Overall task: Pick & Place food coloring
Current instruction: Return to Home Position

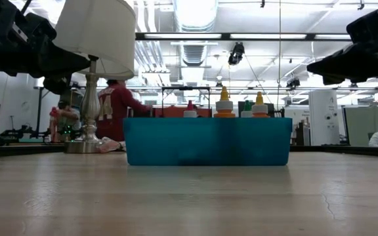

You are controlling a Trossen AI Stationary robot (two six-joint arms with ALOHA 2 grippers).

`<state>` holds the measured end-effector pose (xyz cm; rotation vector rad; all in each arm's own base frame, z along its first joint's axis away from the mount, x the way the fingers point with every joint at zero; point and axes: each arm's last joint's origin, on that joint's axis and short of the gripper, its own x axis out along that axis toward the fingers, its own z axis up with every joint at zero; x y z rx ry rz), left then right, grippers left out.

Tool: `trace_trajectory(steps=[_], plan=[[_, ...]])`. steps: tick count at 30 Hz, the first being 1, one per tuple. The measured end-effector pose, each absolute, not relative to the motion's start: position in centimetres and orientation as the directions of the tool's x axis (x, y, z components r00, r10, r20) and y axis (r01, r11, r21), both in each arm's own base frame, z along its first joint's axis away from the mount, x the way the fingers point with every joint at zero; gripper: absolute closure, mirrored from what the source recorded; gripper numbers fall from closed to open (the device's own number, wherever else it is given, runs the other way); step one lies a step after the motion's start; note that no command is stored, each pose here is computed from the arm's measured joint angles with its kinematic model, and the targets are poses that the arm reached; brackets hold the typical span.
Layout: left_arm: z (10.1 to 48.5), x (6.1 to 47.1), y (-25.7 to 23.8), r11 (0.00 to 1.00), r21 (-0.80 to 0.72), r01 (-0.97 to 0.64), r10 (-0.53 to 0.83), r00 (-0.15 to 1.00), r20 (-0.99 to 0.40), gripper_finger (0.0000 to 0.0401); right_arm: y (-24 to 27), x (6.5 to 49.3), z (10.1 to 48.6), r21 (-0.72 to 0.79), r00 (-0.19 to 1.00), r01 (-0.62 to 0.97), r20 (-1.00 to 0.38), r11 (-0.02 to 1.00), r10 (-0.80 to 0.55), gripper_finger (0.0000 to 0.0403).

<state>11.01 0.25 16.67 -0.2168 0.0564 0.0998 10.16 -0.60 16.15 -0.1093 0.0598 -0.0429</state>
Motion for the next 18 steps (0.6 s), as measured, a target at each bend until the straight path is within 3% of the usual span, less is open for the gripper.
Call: trace_trajectory(steps=[18], plan=[[16.67, 11.01, 0.25, 0.972, -0.212, -0.104, 0.092, 0.994, -0.067, 0.0399, -0.6, 10.16, 16.16, -0.107, 0.997, 0.04, -0.057, 0.993, -0.046, 0.0394]])
